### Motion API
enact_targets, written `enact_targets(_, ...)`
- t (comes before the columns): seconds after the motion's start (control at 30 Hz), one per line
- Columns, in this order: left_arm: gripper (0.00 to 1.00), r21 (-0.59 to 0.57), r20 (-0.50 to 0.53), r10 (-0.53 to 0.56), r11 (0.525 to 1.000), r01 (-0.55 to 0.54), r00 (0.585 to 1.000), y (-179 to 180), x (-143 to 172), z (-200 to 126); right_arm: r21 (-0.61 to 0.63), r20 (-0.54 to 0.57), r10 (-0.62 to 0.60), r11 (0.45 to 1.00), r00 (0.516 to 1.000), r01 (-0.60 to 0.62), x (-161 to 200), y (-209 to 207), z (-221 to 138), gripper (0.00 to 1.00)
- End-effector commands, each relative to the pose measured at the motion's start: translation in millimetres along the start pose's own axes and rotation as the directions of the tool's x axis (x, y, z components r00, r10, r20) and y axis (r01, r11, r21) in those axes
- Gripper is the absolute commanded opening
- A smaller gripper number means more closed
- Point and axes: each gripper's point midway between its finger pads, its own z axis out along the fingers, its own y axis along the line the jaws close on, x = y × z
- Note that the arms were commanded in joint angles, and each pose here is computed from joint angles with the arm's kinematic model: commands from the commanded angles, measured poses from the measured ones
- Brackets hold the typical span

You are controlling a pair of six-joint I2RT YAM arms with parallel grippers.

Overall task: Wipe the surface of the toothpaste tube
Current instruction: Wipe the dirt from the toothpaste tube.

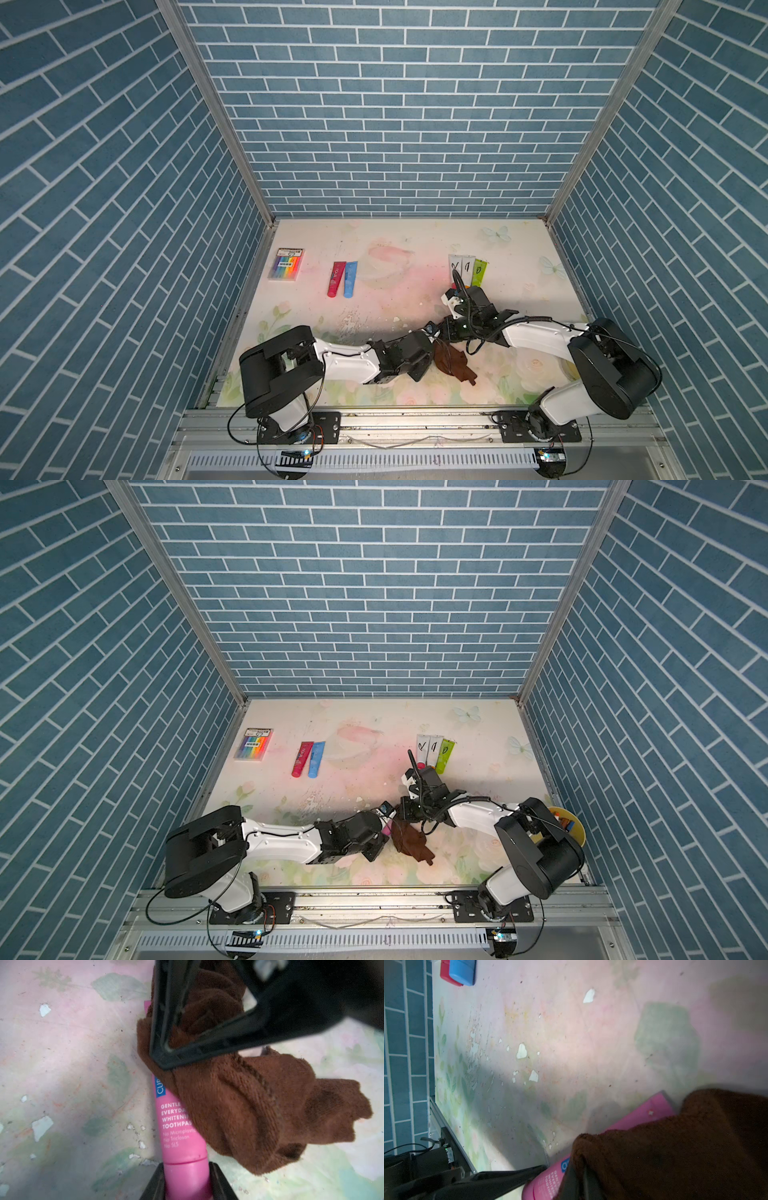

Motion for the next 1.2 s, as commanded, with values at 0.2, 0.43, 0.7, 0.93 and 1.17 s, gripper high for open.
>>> enact_targets(0.2, 0.04, 0.015, -0.085, 0.004, 1.000, -0.003, 0.996, 1.3, 30.3, -0.8, 0.415, 0.092, 0.069, 0.904, 0.993, -0.102, -1.3, -94.0, -33.7, 0.00)
enact_targets(0.43, 0.04, 0.020, -0.091, 0.008, 1.000, -0.006, 0.996, 0.3, 30.9, 0.3, 0.073, 0.034, -0.010, 0.997, 0.999, 0.007, -2.6, -15.3, -19.2, 0.00)
enact_targets(0.7, 0.04, 0.022, -0.091, 0.010, 1.000, -0.008, 0.996, -0.3, 30.0, 0.9, -0.159, -0.055, -0.111, 0.982, 0.992, 0.101, 20.7, 56.5, -7.3, 0.00)
enact_targets(0.93, 0.03, 0.020, -0.094, 0.010, 1.000, -0.008, 0.996, 0.2, 31.0, 1.0, -0.078, -0.105, -0.069, 0.995, 0.992, 0.061, 33.5, 29.6, 10.2, 0.00)
enact_targets(1.17, 0.03, 0.008, -0.090, 0.001, 1.000, -0.001, 0.996, 2.3, 30.7, 0.3, 0.328, -0.059, 0.029, 0.945, 0.998, -0.008, 22.8, -66.0, -2.1, 0.00)
